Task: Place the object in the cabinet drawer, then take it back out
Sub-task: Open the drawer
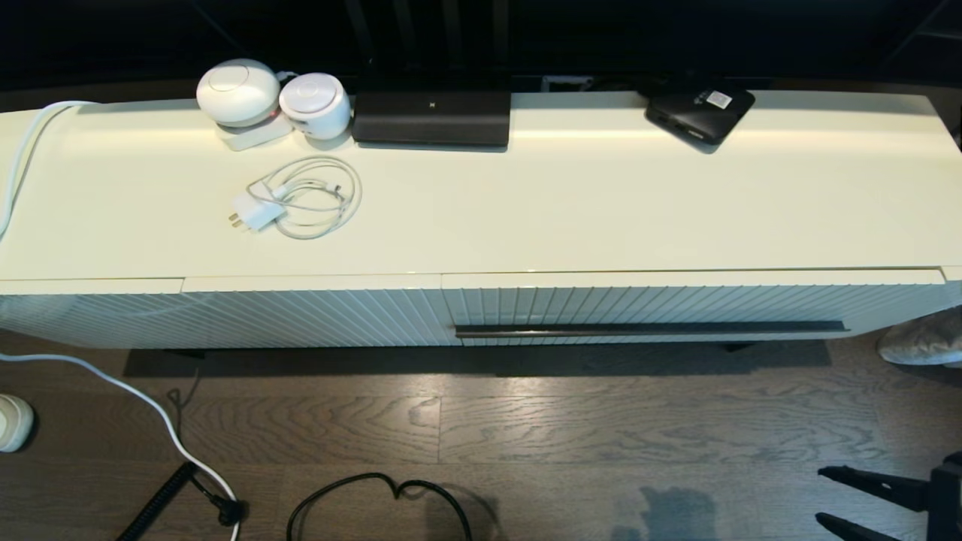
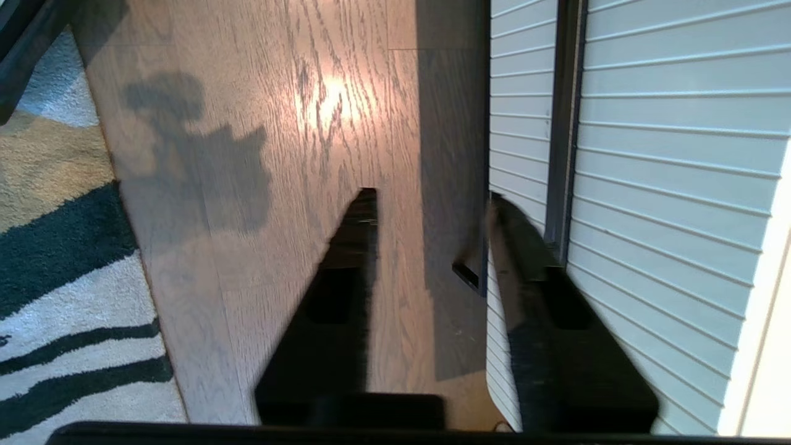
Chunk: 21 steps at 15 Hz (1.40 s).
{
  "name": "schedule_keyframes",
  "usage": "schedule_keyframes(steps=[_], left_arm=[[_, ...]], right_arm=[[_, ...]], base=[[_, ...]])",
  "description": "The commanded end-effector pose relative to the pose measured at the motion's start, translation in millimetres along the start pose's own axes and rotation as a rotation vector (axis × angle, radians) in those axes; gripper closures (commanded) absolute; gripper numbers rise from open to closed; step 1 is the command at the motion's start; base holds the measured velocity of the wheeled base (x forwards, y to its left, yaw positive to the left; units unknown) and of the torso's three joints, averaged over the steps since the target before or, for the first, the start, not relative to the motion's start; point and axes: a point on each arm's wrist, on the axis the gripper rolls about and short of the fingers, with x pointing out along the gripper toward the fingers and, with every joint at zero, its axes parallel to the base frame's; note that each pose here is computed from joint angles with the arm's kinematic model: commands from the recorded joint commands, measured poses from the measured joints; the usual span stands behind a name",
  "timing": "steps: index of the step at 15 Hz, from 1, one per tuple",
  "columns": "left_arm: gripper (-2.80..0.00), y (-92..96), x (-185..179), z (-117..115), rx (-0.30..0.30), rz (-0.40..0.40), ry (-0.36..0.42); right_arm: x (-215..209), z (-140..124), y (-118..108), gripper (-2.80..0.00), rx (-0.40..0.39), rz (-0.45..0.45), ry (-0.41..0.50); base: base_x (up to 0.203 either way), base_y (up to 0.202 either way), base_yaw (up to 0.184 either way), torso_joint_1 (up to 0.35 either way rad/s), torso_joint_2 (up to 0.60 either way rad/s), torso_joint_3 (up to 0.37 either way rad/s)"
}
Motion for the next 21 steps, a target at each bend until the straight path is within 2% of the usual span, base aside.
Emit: schedule_keyframes(steps=[1, 5, 8, 17, 21], left_arm=[[0.00, 0.0, 0, 0, -0.001, 0.000, -0.001], [0.00, 0.0, 0, 0, -0.001, -0.001, -0.001], [0.00, 0.0, 0, 0, -0.001, 0.001, -0.001], [0.00, 0.0, 0, 0, -0.001, 0.001, 0.000], [0.00, 0.0, 0, 0, -0.001, 0.000, -0.001]], right_arm=[[17, -4, -4, -2.80, 0.007, 0.055, -0.001], [48, -7, -20, -2.80, 0.015, 0.094, -0.012], [65, -9, -19, -2.80, 0.019, 0.144, -0.025], [114, -19, -28, -2.80, -0.011, 0.086, -0.044], [126, -32, -37, -2.80, 0.014, 0.075, -0.005]], base=[[0.000, 0.000, 0.000, 0.000, 0.00, 0.000], [0.000, 0.000, 0.000, 0.000, 0.00, 0.000], [0.000, 0.000, 0.000, 0.000, 0.00, 0.000], [0.000, 0.000, 0.000, 0.000, 0.00, 0.000], [0.000, 0.000, 0.000, 0.000, 0.00, 0.000]])
